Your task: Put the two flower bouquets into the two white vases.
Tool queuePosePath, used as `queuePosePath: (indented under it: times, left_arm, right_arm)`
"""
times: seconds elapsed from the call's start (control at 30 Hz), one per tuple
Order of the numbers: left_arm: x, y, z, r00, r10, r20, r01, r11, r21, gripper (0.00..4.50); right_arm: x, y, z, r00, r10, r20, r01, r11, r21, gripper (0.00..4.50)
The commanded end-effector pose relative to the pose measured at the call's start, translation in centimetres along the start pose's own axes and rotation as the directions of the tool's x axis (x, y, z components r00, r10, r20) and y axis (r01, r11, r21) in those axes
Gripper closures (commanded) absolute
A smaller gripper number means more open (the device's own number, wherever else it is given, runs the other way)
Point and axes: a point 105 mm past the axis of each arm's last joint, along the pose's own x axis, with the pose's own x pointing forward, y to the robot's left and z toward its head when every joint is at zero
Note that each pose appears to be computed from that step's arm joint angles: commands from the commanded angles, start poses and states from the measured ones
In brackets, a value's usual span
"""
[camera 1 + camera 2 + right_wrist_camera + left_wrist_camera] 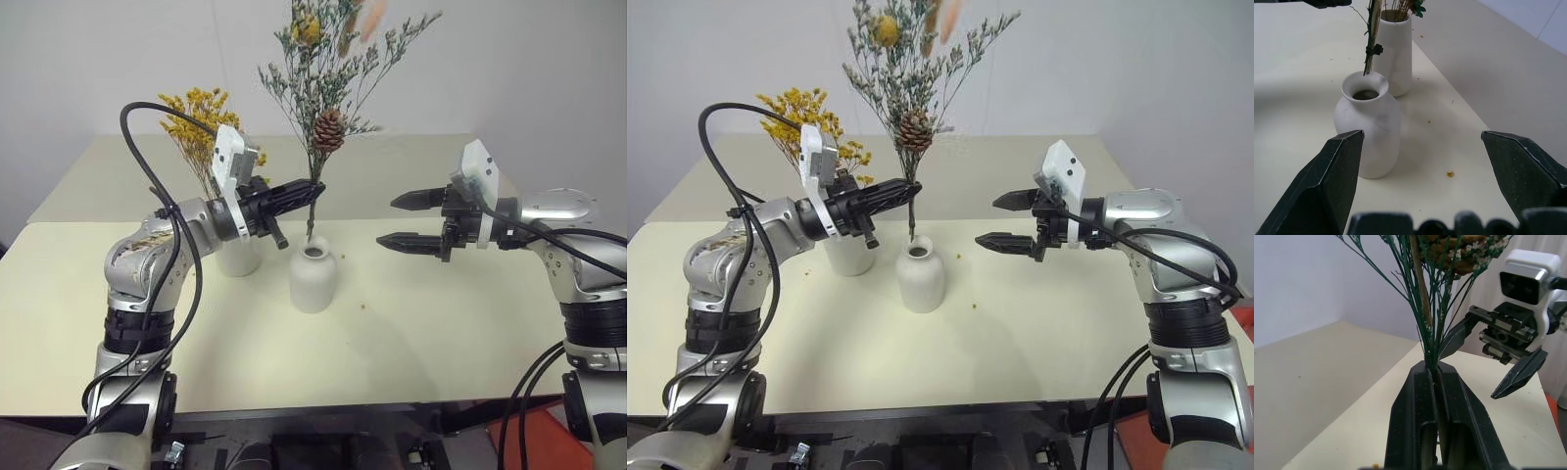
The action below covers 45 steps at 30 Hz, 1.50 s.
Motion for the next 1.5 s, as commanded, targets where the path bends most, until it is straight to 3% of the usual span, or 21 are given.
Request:
queuePosePath:
  times: [0.03,0.63,1.27,1.5]
  left_arm:
    - [-0.5,-0.6,0.9,0.998,-0.035,0.045,0.032,0.998,0.053,4.45]
    - [-0.6,-0.9,-1.0,0.998,-0.021,0.062,0.018,0.999,0.045,4.45]
    - [-0.8,-1.1,-4.4,0.999,0.035,-0.019,-0.034,0.999,0.033,4.45]
    - [-1.1,-1.1,-4.7,0.999,0.033,-0.04,-0.032,0.999,0.024,2.57]
  right_arm:
    - [-0.3,-0.1,1.6,0.999,-0.003,0.037,0.005,0.999,-0.051,0.0]
    - [-0.2,-0.2,1.8,0.999,0.008,0.037,-0.006,0.998,-0.055,0.0]
    - [-0.2,-0.1,1.8,0.999,0.008,0.044,-0.005,0.999,-0.053,0.0]
    - [-0.1,-0.1,1.8,0.999,0.012,0.045,-0.009,0.998,-0.055,0.0]
